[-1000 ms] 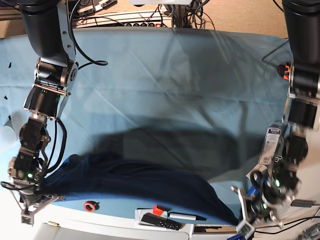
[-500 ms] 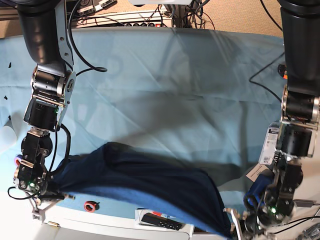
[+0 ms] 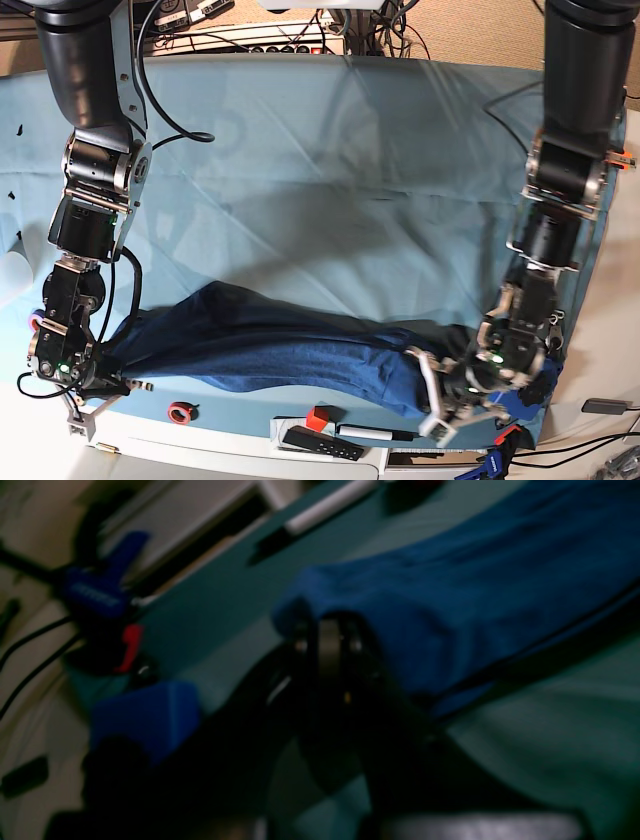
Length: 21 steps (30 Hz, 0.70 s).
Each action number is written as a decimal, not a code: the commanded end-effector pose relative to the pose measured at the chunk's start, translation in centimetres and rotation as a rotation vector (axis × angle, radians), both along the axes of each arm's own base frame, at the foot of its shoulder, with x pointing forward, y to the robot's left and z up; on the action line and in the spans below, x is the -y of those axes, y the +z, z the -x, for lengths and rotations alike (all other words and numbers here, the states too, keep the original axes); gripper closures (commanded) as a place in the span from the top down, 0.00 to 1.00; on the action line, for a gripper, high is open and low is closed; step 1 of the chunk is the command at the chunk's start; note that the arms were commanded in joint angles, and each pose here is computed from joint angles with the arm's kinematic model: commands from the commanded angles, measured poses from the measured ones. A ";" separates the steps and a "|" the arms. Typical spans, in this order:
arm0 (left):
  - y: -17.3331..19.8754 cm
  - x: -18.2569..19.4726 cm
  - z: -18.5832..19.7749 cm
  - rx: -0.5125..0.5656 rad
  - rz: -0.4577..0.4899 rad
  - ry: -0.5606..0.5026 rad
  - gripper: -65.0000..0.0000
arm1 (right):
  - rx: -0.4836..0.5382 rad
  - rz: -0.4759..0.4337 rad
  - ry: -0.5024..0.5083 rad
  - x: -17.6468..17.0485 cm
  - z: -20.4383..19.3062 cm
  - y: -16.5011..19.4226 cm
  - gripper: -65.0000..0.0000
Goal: Layout the t-shirt on the table in an organized manner, then fold the t-shirt properly
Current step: 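Hold the shirt hem with both grippers spread apart, then lift and stretch the shirt between both grippers, laying it flat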
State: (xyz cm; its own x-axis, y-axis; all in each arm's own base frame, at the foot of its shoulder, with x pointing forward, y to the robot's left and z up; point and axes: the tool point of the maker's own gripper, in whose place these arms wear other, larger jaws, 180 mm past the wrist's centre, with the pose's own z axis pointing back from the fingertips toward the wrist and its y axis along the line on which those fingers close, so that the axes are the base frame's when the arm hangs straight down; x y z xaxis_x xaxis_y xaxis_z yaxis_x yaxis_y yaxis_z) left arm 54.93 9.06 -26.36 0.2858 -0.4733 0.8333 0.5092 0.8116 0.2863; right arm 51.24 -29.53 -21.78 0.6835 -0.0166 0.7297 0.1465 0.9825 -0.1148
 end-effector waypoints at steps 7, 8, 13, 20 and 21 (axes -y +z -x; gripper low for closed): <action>4.8 0.5 -1.8 0.099 0.029 -0.006 0.00 | 0.018 -0.062 0.149 -2.4 -0.2 0.5 0.00; 4.4 0.1 -1.7 0.076 0.032 0.003 0.00 | 0.011 -0.092 0.176 -3.1 0.0 0.0 0.00; 3.9 -1.7 0.4 -0.074 0.186 -0.052 0.00 | 0.021 -0.139 0.265 -5.3 1.8 -1.9 0.00; 8.6 -5.8 2.8 -0.119 0.381 -0.121 0.00 | 0.200 0.008 0.352 -7.5 5.7 2.0 0.00; 9.4 -6.3 3.1 -0.127 0.422 -0.129 0.00 | 0.214 0.019 0.361 -7.8 6.3 2.0 0.00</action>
State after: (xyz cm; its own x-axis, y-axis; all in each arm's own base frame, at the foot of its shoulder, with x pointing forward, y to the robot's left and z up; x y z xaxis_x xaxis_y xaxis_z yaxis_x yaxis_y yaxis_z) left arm 50.89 14.76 -20.19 0.4309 -0.1607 0.8880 0.6198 0.7679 -0.1618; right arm 44.44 -21.41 -21.37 0.5149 0.2107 0.8310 -0.1933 0.9729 -0.1269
